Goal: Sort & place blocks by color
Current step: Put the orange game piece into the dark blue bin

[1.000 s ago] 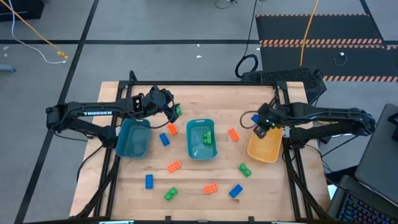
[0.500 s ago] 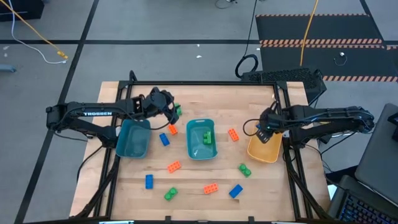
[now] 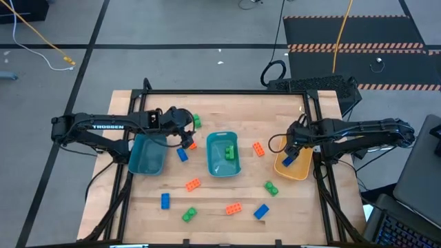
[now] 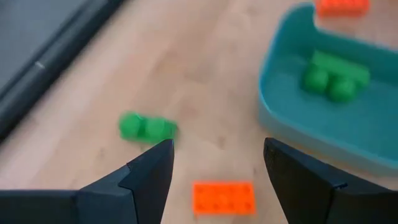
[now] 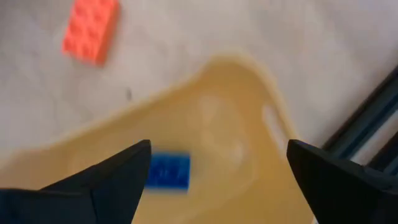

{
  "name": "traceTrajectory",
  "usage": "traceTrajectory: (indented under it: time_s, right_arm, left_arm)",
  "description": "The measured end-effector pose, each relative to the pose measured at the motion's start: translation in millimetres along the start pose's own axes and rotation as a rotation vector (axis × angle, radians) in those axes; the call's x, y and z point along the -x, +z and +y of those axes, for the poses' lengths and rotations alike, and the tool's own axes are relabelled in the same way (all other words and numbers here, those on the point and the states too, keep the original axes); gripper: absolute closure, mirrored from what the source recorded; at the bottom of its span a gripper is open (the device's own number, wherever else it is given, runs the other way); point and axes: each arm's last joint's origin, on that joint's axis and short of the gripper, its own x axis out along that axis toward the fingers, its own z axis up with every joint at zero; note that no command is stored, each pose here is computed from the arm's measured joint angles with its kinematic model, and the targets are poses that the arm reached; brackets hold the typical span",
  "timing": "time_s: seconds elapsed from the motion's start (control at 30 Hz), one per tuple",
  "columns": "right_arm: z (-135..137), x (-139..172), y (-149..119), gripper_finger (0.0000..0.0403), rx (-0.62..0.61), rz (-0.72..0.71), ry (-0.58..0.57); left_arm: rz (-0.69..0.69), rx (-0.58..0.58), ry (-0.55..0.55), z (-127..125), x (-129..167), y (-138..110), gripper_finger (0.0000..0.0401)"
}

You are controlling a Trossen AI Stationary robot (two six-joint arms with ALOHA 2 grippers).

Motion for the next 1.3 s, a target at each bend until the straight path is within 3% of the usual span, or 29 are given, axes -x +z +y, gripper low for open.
traceTrajectory:
  time_s: [0.1, 0.27, 0.37, 0.47, 0.53, 0.6, 0.73, 0.97, 1.2, 1.3]
  right_arm:
    - [3, 1, 12, 0.0041, 0.052, -0.161, -0.003]
    - [11, 14, 40, 0.0042, 0.102, -0.513, 0.025]
    - [14, 29, 56, 0.0042, 0.116, -0.725, 0.041]
    - [14, 44, 66, 0.0042, 0.111, -0.898, 0.017]
    - [14, 52, 69, 0.0042, 0.129, -0.973, 0.014]
    - [13, 58, 71, 0.0042, 0.139, -1.032, 0.015]
    - [14, 61, 73, 0.0042, 0.167, -1.06, 0.0]
    - [17, 50, 72, 0.0042, 0.186, -1.043, -0.006]
    - [18, 31, 65, 0.0042, 0.214, -1.057, -0.026]
    - [17, 32, 64, 0.0042, 0.205, -1.076, -0.021]
  left_arm:
    - [0.07, -0.034, 0.01, 0, -5, -6, 0.015]
    - [0.224, -0.195, -0.024, -6, -25, -18, 0.015]
    - [0.287, -0.337, -0.052, -16, -35, -25, 0.015]
    - [0.283, -0.563, -0.073, -30, -35, -30, 0.015]
    - [0.261, -0.708, -0.08, -39, -31, -32, 0.015]
    - [0.25, -0.779, -0.075, -46, -28, -34, 0.015]
    - [0.253, -0.789, -0.051, -49, -26, -35, 0.0149]
    - [0.425, -0.781, -0.044, -34, -47, -36, 0.0118]
    - [0.581, -0.726, 0.004, -27, -67, 2, 0.0076]
    - [0.603, -0.729, -0.044, -26, -75, 13, 0.0069]
